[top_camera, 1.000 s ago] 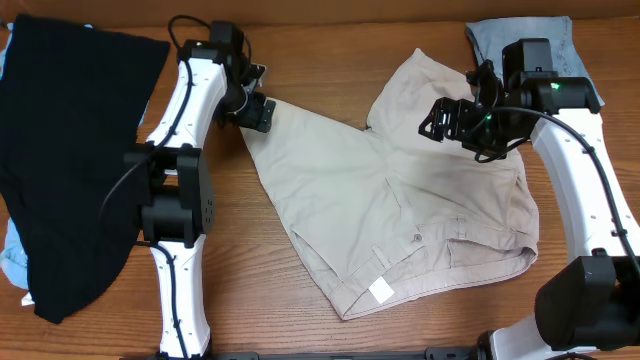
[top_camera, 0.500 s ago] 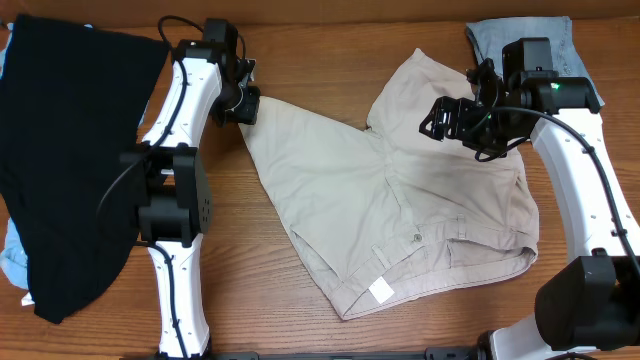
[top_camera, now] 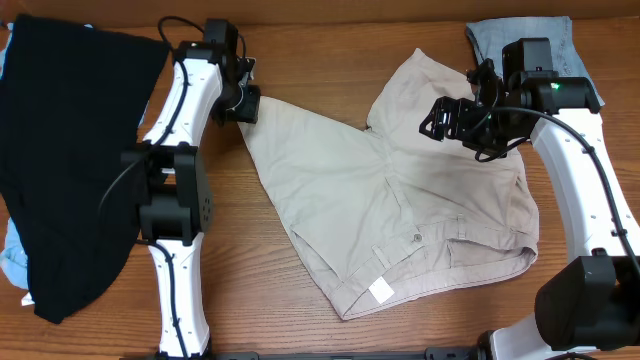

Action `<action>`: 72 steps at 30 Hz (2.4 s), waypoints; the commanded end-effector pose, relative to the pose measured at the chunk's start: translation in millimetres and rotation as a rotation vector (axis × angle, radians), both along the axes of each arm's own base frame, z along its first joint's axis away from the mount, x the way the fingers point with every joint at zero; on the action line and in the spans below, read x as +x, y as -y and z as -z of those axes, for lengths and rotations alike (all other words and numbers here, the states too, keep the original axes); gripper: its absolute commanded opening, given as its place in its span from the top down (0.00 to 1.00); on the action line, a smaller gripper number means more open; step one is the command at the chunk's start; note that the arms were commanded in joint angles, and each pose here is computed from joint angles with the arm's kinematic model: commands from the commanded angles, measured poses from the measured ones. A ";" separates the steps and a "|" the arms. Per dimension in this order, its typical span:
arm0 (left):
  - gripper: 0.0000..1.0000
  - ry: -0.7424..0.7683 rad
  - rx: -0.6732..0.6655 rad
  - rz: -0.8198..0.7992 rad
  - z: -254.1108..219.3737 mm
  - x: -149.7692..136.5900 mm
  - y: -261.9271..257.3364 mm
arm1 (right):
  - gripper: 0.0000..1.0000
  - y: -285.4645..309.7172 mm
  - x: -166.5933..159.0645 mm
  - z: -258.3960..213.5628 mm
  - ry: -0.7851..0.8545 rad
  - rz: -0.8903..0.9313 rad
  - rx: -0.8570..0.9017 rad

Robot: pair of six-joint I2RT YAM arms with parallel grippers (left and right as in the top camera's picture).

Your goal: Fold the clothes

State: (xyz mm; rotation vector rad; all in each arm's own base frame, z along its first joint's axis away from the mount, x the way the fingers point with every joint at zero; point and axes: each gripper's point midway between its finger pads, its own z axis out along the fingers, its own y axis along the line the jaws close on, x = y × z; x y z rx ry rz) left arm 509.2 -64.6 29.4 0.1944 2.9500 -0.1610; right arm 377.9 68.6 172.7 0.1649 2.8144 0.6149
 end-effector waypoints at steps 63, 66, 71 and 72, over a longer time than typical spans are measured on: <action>0.96 0.212 0.040 -0.214 -242.5 -55.0 -80.7 | 0.02 -40.2 -160.7 180.9 -0.519 0.118 -0.156; 0.96 0.189 0.020 -0.188 -238.4 -57.4 -67.8 | 0.03 -9.6 -146.5 182.0 -0.506 0.211 -0.143; 0.96 0.117 0.012 -0.141 -220.7 -64.1 -44.8 | 0.06 61.7 -122.5 186.1 -0.438 0.401 -0.168; 0.96 0.095 0.005 -0.127 -215.0 -66.1 -38.4 | 0.06 74.6 -116.8 185.8 -0.415 0.429 -0.159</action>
